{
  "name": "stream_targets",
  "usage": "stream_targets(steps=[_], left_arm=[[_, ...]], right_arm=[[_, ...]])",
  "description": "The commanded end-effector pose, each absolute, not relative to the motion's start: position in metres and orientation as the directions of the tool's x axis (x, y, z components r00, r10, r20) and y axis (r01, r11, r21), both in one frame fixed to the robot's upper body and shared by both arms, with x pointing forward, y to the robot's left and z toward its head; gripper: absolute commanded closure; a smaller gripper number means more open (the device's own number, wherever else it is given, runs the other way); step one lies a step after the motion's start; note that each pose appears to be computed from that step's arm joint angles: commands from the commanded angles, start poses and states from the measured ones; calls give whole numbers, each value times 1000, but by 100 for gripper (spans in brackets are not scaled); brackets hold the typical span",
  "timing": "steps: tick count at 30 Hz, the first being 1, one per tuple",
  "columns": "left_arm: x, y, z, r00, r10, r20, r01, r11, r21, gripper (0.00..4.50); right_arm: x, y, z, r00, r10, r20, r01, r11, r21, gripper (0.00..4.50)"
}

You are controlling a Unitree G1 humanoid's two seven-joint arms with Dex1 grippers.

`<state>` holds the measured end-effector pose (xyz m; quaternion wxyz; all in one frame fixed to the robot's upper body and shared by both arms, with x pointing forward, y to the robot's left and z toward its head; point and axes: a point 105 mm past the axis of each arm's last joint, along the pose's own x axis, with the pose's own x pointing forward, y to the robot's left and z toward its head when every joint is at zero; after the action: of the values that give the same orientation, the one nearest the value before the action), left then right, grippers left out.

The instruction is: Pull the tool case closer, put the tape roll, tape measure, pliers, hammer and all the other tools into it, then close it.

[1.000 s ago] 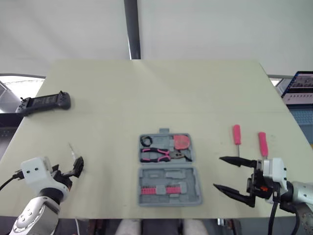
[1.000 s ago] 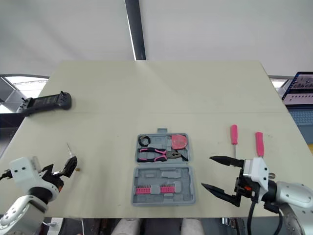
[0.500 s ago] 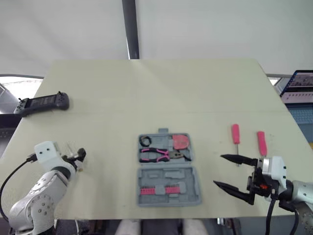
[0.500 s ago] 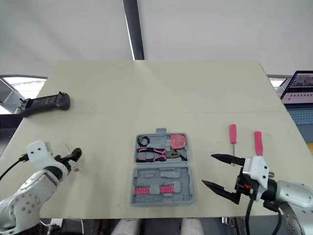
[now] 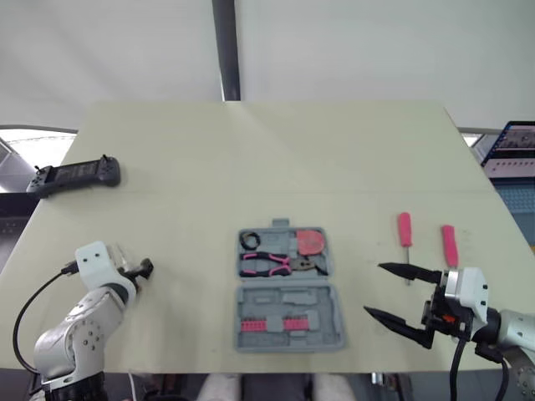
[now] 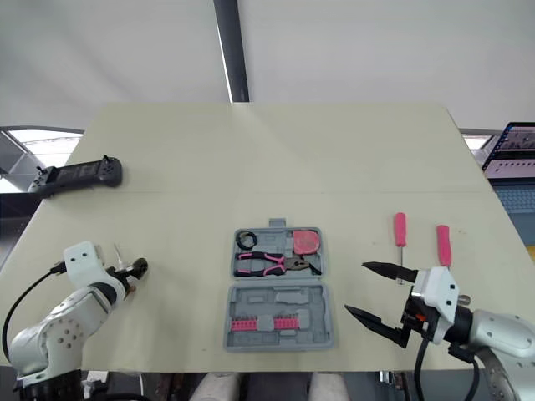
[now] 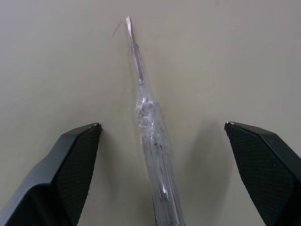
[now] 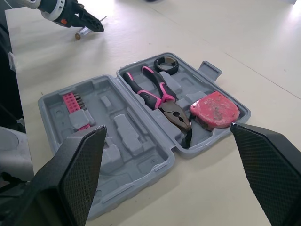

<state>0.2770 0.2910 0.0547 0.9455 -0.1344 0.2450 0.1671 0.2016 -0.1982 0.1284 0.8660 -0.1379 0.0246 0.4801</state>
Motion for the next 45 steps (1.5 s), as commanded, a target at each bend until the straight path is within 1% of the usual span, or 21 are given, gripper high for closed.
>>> stream_targets(steps=[1,3,4,10,11,15,17,20,23,25,27,28,30,33,36,38,40,43,45], left_arm=[[278,294,57,830,258,-494,-388,904,-179,24],[277,294,56,828,256,-499,-388,904,-180,84],[277,294,56,828,254,-500,-387,904,-181,128],[275,297,55,824,264,-502,-395,902,-175,438],[275,297,55,823,265,-502,-396,902,-174,448],[275,299,57,824,268,-499,-384,912,-145,448],[275,299,62,835,255,-487,-353,928,-118,448],[277,296,79,872,188,-453,-231,972,-42,448],[279,293,92,896,95,-434,-91,995,30,448],[282,284,100,904,-6,-428,36,997,63,448],[285,265,109,889,-154,-432,200,978,63,448],[286,258,112,877,-210,-433,262,963,64,448],[286,237,119,828,-343,-444,408,911,58,448],[277,202,126,698,-529,-483,634,770,72,448],[270,178,131,585,-636,-503,757,651,57,448],[264,161,135,503,-685,-527,831,551,77,448],[260,149,138,445,-715,-539,872,484,78,448],[257,139,140,377,-733,-566,911,403,86,448],[255,133,140,335,-725,-602,934,341,109,448]], right_arm=[[200,-198,139,548,820,-162,-824,498,-270,1],[200,-198,139,550,819,-164,-823,498,-272,0],[200,-199,139,550,818,-165,-823,499,-272,0],[200,-199,138,551,817,-170,-823,500,-270,0],[201,-199,138,552,817,-170,-823,500,-270,0],[201,-200,137,557,813,-166,-820,507,-267,0],[201,-202,136,562,811,-165,-817,513,-263,0],[200,-203,135,567,808,-160,-815,523,-249,0],[199,-202,135,559,815,-149,-820,519,-240,0],[197,-200,135,548,824,-142,-828,511,-230,0],[197,-198,136,541,831,-130,-833,506,-225,0],[196,-197,137,536,835,-126,-835,503,-223,0],[195,-195,138,530,839,-121,-839,498,-219,0],[192,-196,137,527,840,-130,-841,493,-223,0],[193,-198,135,546,827,-139,-829,508,-233,0],[194,-198,133,555,819,-146,-823,515,-240,0],[193,-198,133,560,815,-149,-820,519,-242,0],[190,-200,130,565,809,-165,-817,520,-250,0],[187,-202,128,561,807,-182,-819,511,-261,0]])
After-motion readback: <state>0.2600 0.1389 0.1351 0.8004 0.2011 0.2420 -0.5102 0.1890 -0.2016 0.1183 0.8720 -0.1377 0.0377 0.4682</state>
